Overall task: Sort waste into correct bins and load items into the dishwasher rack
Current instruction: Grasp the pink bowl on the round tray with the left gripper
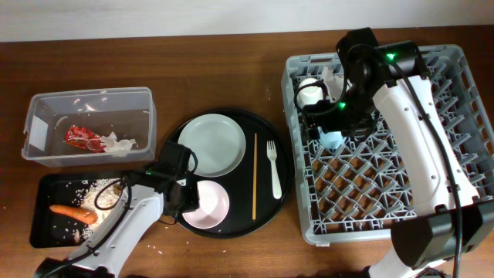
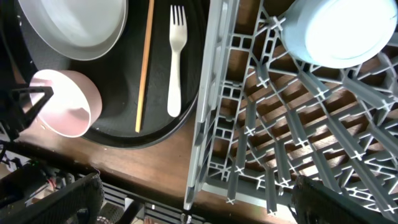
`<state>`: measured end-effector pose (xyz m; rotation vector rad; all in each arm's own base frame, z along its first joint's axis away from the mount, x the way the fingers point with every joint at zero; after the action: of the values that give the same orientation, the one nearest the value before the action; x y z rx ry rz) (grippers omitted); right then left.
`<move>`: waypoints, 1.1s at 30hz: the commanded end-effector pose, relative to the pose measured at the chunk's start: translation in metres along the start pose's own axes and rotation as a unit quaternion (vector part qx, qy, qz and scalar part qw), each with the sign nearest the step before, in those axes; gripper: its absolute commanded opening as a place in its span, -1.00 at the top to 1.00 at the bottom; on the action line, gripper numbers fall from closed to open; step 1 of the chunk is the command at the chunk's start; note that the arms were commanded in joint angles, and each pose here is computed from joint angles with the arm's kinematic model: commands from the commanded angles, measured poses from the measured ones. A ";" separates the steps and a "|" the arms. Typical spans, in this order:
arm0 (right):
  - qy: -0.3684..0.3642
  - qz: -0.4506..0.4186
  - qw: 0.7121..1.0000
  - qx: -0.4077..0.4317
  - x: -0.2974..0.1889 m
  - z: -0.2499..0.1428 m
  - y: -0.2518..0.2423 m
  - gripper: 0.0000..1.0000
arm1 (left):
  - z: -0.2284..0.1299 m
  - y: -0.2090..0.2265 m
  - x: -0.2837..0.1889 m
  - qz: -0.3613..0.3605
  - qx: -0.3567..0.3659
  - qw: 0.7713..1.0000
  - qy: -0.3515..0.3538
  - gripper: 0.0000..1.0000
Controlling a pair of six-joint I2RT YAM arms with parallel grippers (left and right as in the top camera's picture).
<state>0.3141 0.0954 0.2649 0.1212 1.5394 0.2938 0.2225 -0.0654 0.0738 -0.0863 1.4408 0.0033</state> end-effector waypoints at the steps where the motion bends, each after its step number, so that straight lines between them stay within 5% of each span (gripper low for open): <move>1: 0.000 -0.004 1.000 -0.006 0.000 0.000 0.000 -0.97 | -0.005 0.000 0.004 -0.004 -0.016 1.000 0.004 0.68; 5: 0.000 -0.004 1.000 -0.006 0.000 -0.001 -0.001 -0.97 | 0.003 -0.003 -0.002 -0.008 -0.015 1.000 -0.008 0.99; 13: 0.017 -0.006 1.000 -0.002 0.000 -0.007 -0.001 -0.97 | 0.032 -0.013 -0.081 -0.019 -0.016 0.999 -0.034 1.00; 15: 0.020 -0.006 1.000 0.000 0.000 -0.008 -0.001 -0.97 | 0.039 -0.037 -0.100 -0.108 0.059 0.991 -0.046 0.99; 19: 0.020 -0.002 1.000 -0.006 0.000 -0.009 0.000 -0.97 | 0.066 -0.068 -0.119 -0.238 0.081 0.962 -0.109 0.99; 33: 0.020 -0.002 1.000 -0.016 0.000 -0.008 0.000 -0.97 | 0.074 -0.055 -0.117 -0.208 0.064 0.968 -0.126 0.99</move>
<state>0.3068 0.0941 0.2641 0.0988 1.5738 0.3109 0.2814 -0.1118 0.1947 -0.2868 1.1755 -0.4019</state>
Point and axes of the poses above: each gripper's point midway between its finger pads, its own x axis out along the fingers, its own y axis along the line the jaws close on, z = x × y, the point moved 5 cm from there along -x, back along the fingers, and after that the axes turned 3 degrees about x, right-handed, at the moved point
